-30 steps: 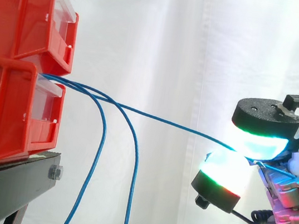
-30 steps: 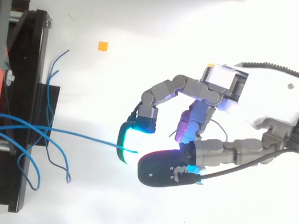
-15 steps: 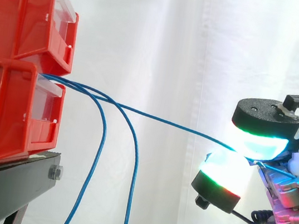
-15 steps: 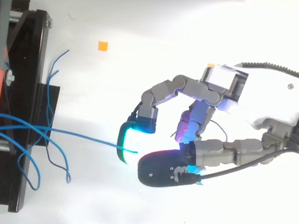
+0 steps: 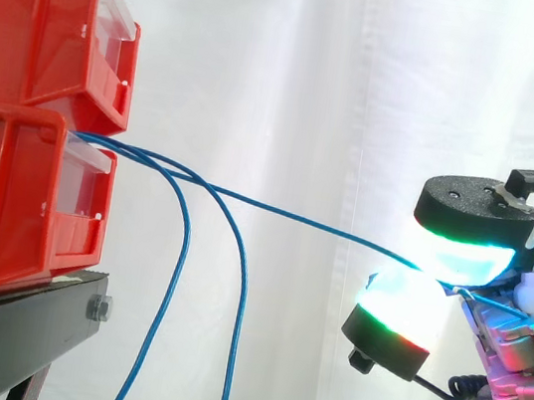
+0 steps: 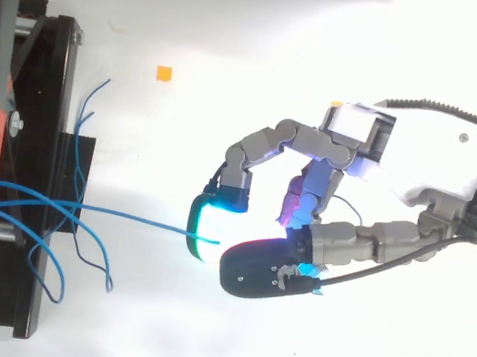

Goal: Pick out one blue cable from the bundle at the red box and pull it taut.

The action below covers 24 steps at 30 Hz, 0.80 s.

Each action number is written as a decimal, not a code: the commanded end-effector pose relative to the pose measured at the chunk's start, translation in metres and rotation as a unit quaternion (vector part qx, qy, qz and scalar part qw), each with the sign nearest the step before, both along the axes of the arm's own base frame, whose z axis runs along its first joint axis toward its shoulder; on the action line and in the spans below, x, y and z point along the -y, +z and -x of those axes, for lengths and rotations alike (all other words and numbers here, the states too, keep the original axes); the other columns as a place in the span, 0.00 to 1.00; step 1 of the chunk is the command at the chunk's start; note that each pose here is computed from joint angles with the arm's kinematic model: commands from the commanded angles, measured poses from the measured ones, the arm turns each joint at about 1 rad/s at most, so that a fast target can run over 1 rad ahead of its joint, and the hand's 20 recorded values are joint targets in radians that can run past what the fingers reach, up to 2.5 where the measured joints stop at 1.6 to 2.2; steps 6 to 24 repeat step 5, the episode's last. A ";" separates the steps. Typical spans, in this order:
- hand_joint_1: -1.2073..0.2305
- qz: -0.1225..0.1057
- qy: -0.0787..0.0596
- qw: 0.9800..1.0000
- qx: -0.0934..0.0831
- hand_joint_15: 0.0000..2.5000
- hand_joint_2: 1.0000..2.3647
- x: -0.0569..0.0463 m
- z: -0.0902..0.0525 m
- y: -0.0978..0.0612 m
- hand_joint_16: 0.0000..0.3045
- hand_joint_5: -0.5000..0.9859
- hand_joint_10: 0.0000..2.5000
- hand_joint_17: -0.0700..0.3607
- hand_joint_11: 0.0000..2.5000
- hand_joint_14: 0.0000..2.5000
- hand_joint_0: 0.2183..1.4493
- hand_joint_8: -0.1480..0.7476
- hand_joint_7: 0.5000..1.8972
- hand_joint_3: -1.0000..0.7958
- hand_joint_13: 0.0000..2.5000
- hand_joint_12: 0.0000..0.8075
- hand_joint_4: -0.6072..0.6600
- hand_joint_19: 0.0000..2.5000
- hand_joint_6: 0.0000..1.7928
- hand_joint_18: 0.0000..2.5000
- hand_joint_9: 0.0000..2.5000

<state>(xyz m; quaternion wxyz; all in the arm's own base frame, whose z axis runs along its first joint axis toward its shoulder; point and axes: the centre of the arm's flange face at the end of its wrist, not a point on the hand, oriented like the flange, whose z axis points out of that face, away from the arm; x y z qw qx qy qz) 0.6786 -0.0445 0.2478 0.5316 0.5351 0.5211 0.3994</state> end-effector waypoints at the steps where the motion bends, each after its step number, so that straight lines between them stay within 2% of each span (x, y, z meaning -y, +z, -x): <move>1: 0.27 0.000 0.000 1.000 0.000 0.34 0.01 0.000 0.000 0.000 0.19 0.27 0.01 0.46 0.47 0.01 0.38 0.55 0.40 0.58 0.55 0.51 0.36 0.26 0.52 0.43 0.62; 24: 0.27 0.000 0.000 1.000 0.000 0.34 0.01 0.000 0.000 0.000 0.19 0.26 0.01 0.46 0.47 0.01 0.38 0.55 0.41 0.58 0.54 0.51 0.37 0.26 0.52 0.42 0.62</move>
